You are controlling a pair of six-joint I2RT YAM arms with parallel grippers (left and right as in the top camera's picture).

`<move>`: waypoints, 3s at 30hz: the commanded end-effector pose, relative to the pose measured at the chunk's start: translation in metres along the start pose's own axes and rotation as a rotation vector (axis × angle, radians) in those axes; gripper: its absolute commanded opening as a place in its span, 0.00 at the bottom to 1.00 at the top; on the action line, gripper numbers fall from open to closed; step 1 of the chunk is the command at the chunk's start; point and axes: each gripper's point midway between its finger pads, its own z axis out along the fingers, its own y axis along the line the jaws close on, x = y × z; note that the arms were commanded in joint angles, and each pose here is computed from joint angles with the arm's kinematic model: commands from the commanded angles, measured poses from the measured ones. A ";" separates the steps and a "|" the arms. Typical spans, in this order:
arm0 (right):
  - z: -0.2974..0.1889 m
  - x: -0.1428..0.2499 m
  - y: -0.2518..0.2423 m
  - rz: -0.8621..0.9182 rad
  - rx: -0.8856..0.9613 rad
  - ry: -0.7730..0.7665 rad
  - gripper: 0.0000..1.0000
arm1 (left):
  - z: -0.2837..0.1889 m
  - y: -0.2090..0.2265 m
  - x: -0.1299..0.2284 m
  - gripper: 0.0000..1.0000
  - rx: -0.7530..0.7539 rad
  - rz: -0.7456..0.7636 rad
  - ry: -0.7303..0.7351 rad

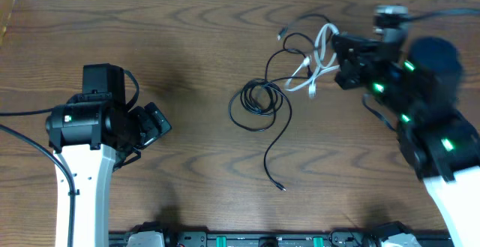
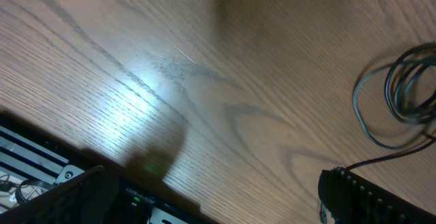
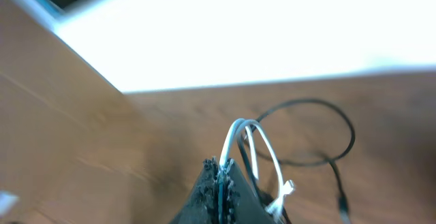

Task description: Untangle cables

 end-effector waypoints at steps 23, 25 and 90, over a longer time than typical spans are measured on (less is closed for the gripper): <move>0.048 0.064 0.064 -0.165 -0.348 0.283 0.03 | 0.001 0.002 0.000 0.99 -0.005 -0.011 0.003; 0.040 0.044 0.075 -0.166 -0.362 0.243 0.05 | 0.001 0.002 0.000 0.99 -0.005 -0.012 0.003; -0.006 0.360 0.065 -0.567 -0.222 1.246 0.18 | 0.001 0.002 0.000 0.99 -0.005 -0.011 0.003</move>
